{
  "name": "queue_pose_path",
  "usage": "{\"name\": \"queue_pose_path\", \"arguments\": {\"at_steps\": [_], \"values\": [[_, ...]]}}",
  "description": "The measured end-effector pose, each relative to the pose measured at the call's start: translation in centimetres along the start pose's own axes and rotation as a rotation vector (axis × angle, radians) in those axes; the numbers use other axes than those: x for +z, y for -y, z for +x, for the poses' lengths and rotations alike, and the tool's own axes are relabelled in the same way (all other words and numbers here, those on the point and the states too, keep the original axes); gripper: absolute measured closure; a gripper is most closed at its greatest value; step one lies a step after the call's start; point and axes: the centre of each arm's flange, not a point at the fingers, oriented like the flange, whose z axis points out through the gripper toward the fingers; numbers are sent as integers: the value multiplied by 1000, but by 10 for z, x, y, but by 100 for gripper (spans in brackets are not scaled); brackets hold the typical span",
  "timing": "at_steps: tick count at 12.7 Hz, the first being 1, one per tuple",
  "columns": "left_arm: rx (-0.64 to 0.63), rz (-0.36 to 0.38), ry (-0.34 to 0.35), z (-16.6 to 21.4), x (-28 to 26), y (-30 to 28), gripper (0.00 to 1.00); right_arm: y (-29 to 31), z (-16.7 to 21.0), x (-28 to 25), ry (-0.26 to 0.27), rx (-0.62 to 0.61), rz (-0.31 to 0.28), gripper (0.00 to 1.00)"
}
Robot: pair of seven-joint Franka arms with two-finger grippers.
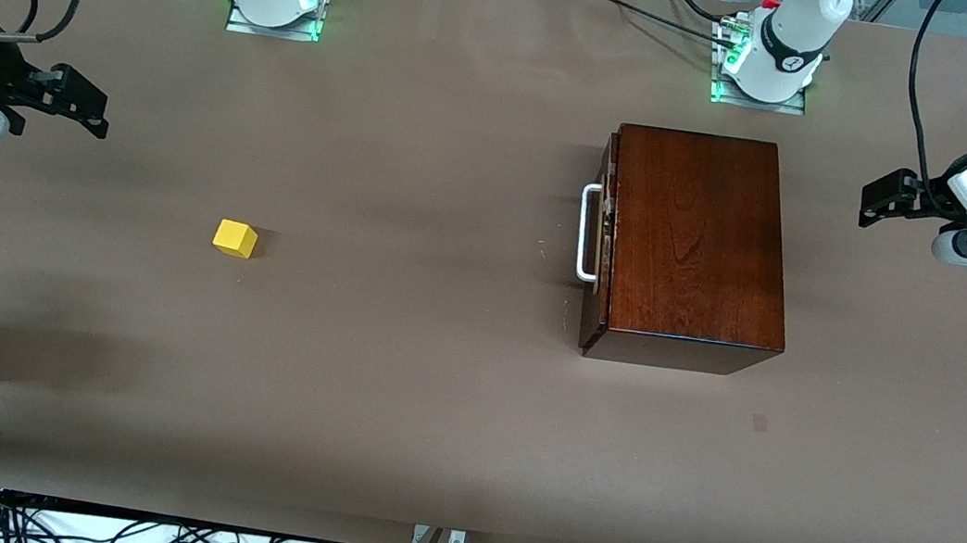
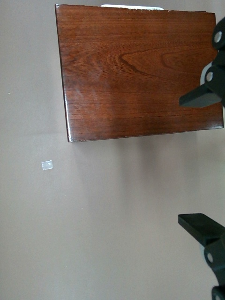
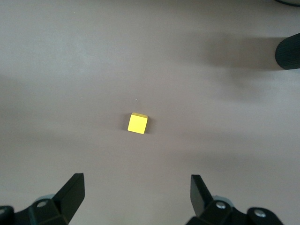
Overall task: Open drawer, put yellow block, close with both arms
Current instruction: 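Move the left gripper to the white drawer handle of the box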
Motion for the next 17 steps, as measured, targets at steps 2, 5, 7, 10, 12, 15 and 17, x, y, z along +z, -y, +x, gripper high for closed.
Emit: {"name": "queue_pose_path", "arguments": {"at_steps": [2,5,7,10,12,15,17], "values": [[0,0,0,0,0,0,0,0,0,0,1,0,0,0],[0,0,2,1,1,0,0,0,0,1,1,0,0,0],[1,-1,13,4,6,-1,0,0,0,1,1,0,0,0],[55,-22,57,17,33,-35,0,0,0,1,1,0,0,0],[69,-53,58,28,50,-72,0,0,0,1,1,-1,0,0],[22,-58,46,35,72,-145,0,0,0,1,1,-1,0,0],[-37,-50,69,39,98,-204,0,0,0,1,1,0,0,0]]}}
